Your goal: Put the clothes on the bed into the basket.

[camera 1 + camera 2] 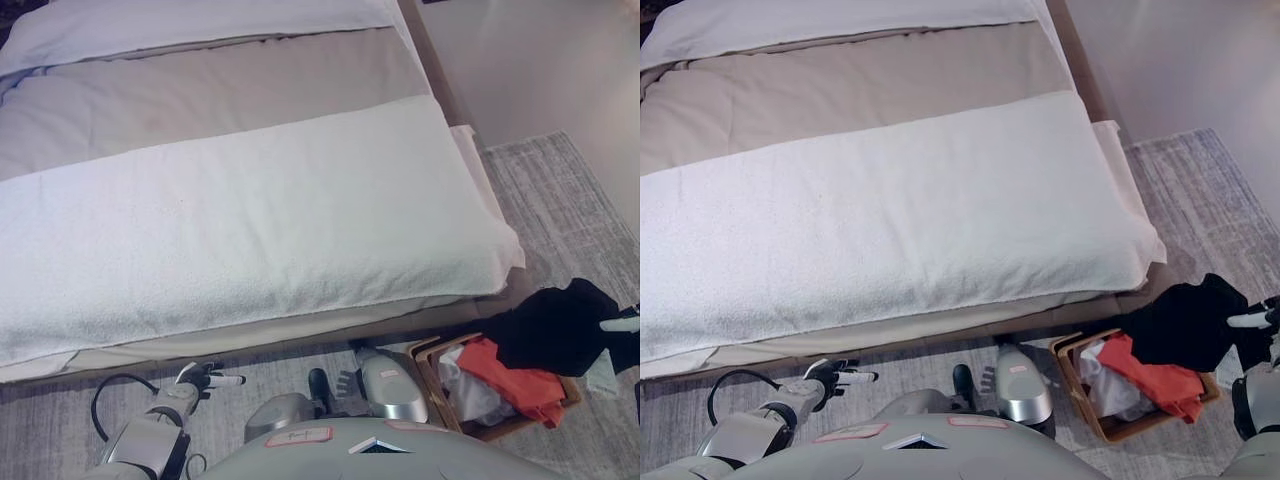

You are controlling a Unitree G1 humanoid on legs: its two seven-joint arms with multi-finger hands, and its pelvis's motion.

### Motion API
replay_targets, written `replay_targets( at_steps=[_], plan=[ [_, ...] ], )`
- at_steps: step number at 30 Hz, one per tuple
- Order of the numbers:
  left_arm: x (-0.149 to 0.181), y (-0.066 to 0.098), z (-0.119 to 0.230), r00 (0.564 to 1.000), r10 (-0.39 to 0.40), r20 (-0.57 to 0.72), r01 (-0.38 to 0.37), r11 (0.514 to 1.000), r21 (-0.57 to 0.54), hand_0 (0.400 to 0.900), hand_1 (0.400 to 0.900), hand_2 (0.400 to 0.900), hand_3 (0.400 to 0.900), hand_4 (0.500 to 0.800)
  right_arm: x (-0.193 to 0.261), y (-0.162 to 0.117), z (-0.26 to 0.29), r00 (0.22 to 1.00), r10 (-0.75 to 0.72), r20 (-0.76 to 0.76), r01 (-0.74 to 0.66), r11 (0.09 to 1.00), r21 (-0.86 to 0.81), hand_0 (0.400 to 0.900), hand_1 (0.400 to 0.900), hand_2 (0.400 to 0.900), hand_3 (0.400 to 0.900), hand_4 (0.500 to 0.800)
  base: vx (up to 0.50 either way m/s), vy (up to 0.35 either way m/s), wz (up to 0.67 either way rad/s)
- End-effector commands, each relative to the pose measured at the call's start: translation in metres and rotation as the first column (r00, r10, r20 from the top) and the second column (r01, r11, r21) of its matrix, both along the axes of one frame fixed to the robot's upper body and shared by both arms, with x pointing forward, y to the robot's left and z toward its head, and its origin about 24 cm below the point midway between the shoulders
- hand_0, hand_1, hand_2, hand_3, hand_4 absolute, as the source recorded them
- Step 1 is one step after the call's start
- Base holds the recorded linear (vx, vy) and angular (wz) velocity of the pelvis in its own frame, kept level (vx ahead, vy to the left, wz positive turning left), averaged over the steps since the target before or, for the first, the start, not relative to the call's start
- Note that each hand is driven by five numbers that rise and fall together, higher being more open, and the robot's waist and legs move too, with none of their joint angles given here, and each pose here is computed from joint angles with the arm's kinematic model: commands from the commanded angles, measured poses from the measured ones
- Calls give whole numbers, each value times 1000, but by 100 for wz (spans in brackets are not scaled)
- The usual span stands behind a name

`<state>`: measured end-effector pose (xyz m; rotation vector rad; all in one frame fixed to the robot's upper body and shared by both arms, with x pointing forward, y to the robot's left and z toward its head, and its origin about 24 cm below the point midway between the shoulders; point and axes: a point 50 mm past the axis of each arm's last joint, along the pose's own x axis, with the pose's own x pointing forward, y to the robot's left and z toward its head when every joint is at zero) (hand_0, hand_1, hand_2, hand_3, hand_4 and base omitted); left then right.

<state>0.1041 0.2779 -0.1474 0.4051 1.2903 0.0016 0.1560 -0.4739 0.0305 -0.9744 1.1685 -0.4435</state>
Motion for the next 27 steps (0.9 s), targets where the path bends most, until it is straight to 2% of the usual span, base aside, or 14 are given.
replay_targets(
  at_steps=[1,8,11,22,27],
  plan=[
    [-7,42,16,1000,30,-4,-30,992,123,900,900,900,900,800,-16,-27,38,995,-88,39,93,985,-148,900,900,900,900,800,-8,-28,4],
    [-6,47,19,999,42,-2,-42,989,140,900,900,900,900,800,-9,-21,31,996,-69,47,74,991,-115,900,900,900,900,800,-8,-18,2],
    [-9,54,21,998,70,-1,-69,985,155,900,900,900,900,800,0,-17,29,997,-36,63,42,994,-106,900,900,900,900,800,-21,-23,-5],
    [-18,61,23,991,135,0,-133,977,167,900,900,900,900,800,30,7,16,966,36,257,-40,999,12,900,900,900,900,800,-2,-4,-1],
    [-19,60,22,990,140,11,-140,977,160,900,900,900,900,800,23,21,-11,951,-23,308,-14,993,118,900,900,900,900,800,-1,-1,3]
  ],
)
